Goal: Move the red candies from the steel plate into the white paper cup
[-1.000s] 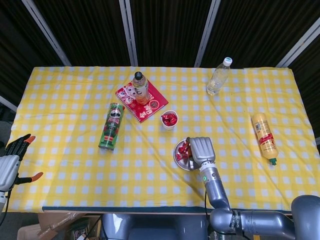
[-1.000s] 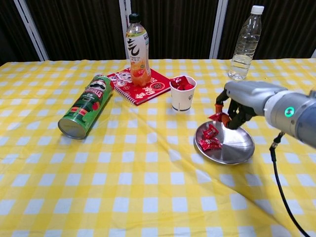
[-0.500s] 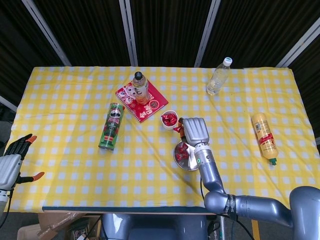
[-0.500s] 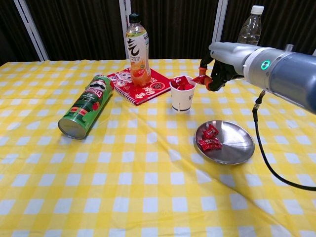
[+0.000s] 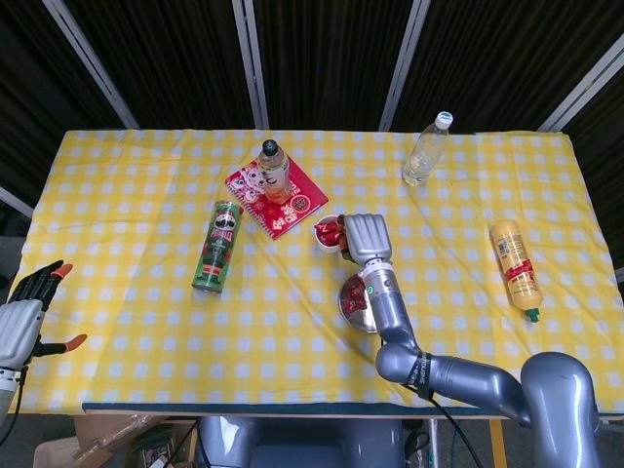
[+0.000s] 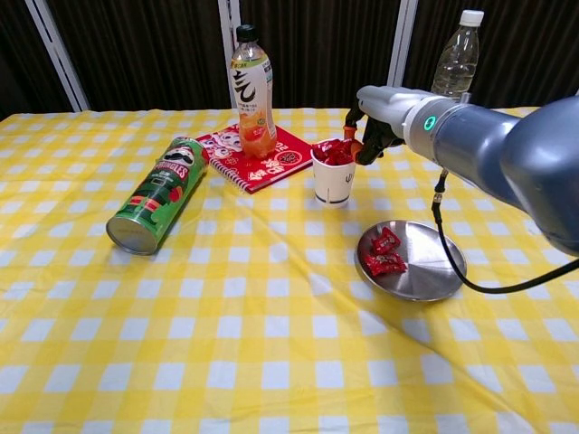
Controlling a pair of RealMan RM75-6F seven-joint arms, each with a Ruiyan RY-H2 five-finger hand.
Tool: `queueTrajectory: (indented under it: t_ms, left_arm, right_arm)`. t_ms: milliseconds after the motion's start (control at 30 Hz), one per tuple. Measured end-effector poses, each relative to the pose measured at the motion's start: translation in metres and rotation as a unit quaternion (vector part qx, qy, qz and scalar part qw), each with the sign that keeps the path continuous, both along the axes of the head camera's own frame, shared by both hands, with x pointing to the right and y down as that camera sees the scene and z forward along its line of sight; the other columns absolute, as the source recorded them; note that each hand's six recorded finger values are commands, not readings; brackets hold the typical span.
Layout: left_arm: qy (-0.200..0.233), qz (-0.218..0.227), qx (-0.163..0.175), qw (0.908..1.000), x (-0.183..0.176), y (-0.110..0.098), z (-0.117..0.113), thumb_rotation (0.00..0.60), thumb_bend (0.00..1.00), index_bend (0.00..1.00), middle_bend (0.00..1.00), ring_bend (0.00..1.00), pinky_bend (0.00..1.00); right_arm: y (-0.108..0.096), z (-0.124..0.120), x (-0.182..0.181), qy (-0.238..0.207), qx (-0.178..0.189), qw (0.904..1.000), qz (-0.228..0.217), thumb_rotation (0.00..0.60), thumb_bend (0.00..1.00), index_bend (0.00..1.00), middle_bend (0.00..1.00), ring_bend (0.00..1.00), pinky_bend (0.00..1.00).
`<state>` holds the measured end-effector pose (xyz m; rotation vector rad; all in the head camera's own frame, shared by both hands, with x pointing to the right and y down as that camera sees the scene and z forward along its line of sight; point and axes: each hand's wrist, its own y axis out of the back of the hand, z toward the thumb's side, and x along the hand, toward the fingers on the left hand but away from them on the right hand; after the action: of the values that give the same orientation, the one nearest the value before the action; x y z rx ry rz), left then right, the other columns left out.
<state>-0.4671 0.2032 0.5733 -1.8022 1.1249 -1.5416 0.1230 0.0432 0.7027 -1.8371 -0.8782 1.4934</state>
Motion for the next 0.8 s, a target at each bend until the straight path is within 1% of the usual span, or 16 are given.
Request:
queueTrajectory:
  t_ms: [200, 267, 333, 567, 800]
  left_arm:
    - [0.002, -0.004, -0.005, 1.0, 0.0, -0.001, 0.001, 0.6, 0.03, 0.0, 0.0, 0.0, 0.0]
    - [0.003, -0.005, -0.006, 1.0, -0.001, 0.0, 0.001, 0.6, 0.03, 0.0, 0.0, 0.0, 0.0]
    - [0.003, -0.006, -0.007, 0.9999, -0.002, 0.0, 0.002, 0.6, 0.03, 0.0, 0.0, 0.0, 0.0]
    - [0.006, -0.005, -0.005, 1.0, -0.004, 0.001, 0.001, 0.6, 0.03, 0.0, 0.0, 0.0, 0.0]
    - [0.005, -0.007, -0.001, 1.0, -0.005, 0.001, 0.0, 0.6, 0.03, 0.0, 0.0, 0.0, 0.0]
  right_arm:
    - [-0.003, 0.012, -0.002, 0.007, -0.005, 1.0, 0.001, 0.6, 0.54, 0.39, 0.82, 0.9, 0.92]
    - [-0.003, 0.014, -0.003, 0.007, -0.005, 1.0, 0.003, 0.6, 0.51, 0.32, 0.82, 0.9, 0.92]
    - [-0.004, 0.014, -0.003, 0.004, -0.002, 1.0, 0.004, 0.6, 0.5, 0.28, 0.82, 0.9, 0.92]
    - [-0.004, 0.007, -0.003, -0.003, 0.013, 0.9999, 0.006, 0.6, 0.49, 0.25, 0.82, 0.9, 0.92]
    - [0.0, -0.01, -0.005, -0.014, 0.03, 0.9994, 0.003, 0.6, 0.49, 0.25, 0.82, 0.9, 0.92]
